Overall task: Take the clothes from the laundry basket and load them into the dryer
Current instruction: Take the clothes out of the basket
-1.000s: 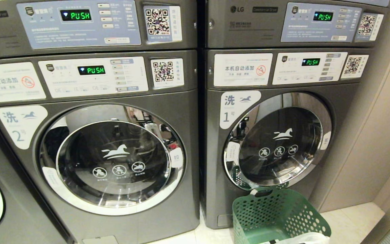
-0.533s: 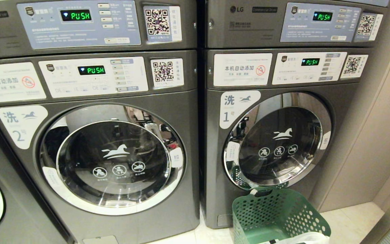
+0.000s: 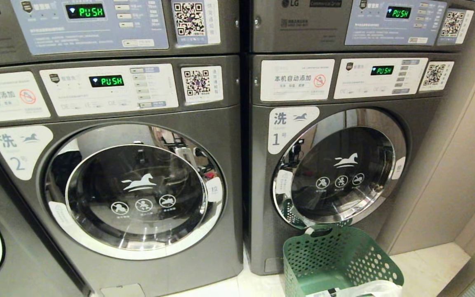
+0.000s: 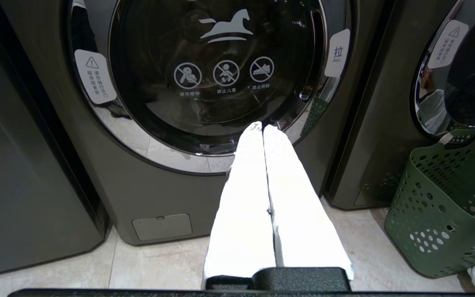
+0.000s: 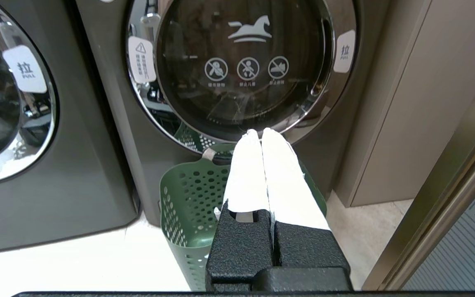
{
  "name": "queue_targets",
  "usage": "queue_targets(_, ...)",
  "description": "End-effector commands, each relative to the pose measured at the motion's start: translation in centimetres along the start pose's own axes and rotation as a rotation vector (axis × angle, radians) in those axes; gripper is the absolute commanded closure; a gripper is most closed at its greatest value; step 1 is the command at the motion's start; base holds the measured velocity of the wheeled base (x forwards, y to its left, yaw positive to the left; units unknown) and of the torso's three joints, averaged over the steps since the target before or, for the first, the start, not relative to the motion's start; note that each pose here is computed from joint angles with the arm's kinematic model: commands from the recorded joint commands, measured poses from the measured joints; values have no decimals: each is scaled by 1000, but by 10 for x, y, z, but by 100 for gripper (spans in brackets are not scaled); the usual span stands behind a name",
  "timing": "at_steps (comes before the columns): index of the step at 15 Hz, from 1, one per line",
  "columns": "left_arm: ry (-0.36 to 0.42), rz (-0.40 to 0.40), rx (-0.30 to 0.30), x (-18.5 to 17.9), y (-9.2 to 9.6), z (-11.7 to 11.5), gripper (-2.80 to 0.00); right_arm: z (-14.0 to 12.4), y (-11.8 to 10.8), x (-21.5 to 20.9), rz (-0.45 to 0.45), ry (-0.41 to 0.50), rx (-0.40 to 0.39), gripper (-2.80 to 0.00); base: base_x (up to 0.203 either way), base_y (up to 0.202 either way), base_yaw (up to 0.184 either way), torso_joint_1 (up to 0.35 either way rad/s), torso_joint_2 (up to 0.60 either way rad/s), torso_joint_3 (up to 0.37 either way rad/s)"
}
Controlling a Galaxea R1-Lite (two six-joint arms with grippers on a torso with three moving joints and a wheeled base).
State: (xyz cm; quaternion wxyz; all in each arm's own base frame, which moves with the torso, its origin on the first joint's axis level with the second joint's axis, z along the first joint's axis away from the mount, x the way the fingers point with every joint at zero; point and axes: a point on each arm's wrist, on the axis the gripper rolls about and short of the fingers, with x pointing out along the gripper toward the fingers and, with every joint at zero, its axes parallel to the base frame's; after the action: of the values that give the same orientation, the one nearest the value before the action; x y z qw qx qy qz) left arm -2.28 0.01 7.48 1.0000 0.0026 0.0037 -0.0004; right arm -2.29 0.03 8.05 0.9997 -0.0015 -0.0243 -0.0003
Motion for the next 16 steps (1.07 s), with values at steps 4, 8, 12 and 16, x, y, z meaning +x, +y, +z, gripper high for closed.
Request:
queue_targets(4,-1,-1,1,0,0,0,0,-5,0,1,1,18,0,0,0,0,0,3,3,-187)
queue_targets(8,-1,1,6,0,0,0,0,-5,0,1,2,18,-12,0,0,0,0,4,3,-201)
queue_targets(12,-1,0,6,0,0,0,0,-5,0,1,2,18,-12,0,0,0,0,4,3,-197)
queue_targets(16,-1,-1,6,0,0,0,0,-5,0,1,2,18,-12,0,0,0,0,4,5,-193)
